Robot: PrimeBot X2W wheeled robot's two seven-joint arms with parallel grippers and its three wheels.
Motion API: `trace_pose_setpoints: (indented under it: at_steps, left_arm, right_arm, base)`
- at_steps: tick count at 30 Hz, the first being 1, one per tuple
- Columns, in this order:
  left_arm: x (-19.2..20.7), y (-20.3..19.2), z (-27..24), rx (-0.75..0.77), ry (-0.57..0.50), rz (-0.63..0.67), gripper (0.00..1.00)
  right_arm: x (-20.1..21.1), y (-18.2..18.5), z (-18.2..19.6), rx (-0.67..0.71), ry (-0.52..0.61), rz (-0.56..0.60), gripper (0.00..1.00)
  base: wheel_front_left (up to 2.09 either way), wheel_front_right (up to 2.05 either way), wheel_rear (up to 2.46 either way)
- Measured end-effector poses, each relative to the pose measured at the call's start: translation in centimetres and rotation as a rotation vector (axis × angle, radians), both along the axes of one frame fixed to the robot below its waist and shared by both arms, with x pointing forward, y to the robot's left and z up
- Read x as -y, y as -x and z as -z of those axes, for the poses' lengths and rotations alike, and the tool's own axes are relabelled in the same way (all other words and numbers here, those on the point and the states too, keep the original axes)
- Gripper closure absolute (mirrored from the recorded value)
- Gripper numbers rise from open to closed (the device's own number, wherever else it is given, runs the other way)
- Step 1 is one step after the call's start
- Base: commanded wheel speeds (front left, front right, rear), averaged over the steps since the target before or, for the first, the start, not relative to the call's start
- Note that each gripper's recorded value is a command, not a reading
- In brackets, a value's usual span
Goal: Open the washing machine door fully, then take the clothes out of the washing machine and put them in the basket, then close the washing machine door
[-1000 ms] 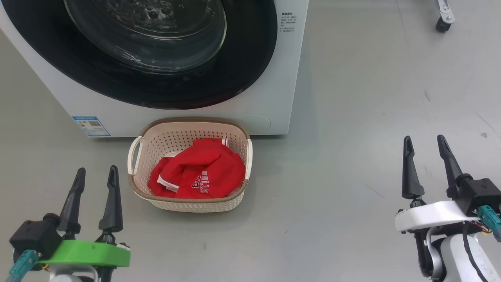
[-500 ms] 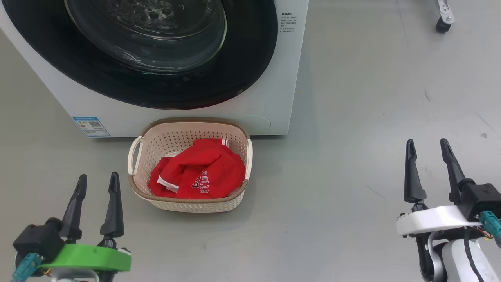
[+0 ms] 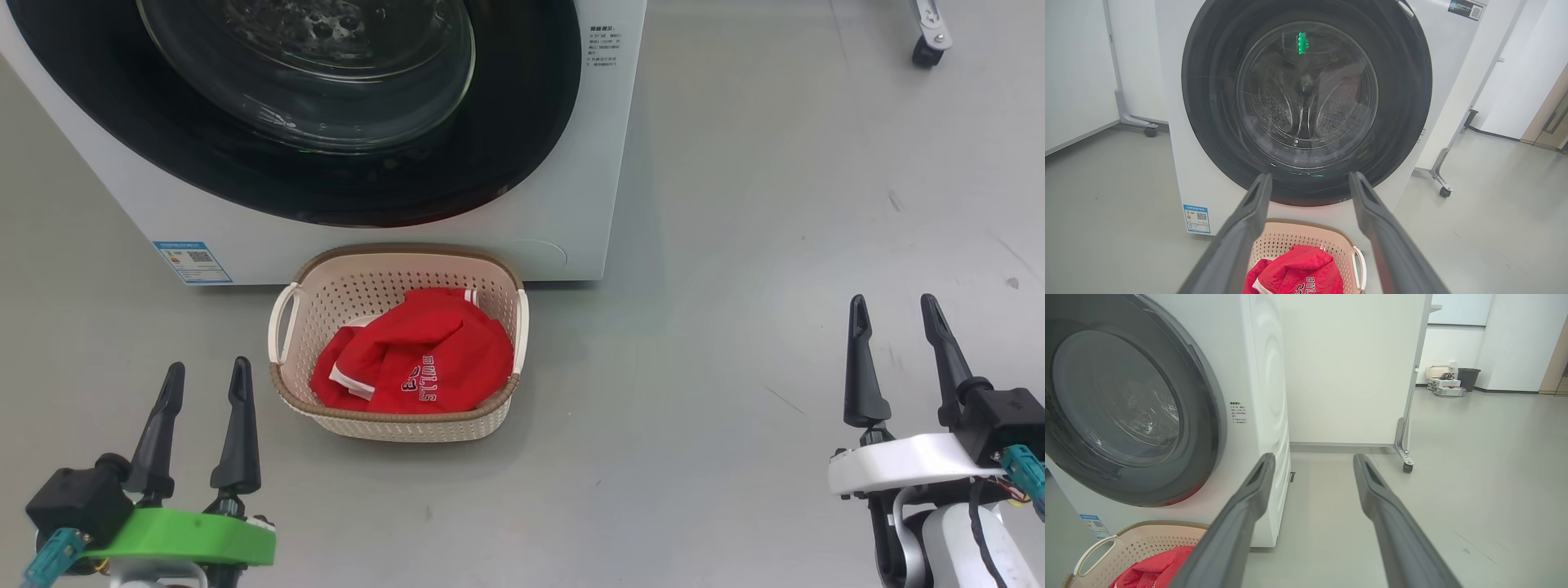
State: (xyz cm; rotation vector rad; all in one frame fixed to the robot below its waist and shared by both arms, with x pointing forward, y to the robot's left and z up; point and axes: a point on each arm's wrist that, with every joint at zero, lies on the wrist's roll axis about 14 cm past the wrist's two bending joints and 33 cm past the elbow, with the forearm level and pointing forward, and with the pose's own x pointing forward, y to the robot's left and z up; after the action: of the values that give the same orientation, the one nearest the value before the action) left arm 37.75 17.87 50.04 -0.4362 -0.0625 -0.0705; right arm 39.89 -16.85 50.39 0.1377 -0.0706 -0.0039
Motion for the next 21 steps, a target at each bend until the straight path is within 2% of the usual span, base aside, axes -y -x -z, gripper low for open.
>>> trace_pose_setpoints:
  at_steps: [16,17,21]
  left_arm:
    - [-0.3,-0.1,-0.3,0.008,0.023,-0.011,0.00]
    - [-0.3,-0.1,-0.4,0.012,0.025,-0.011,1.00]
    - [0.3,0.2,1.2,-0.038,0.045,-0.010,1.00]
  right_arm:
    - [0.1,0.2,0.5,-0.013,-0.001,0.008,0.00]
    - [0.1,0.2,0.5,-0.013,-0.001,0.007,1.00]
    - [-0.1,0.8,2.4,-0.076,-0.011,0.011,1.00]
  base:
    - [0.00,0.00,0.00]
    - [0.00,0.00,0.00]
    - [0.00,0.00,0.00]
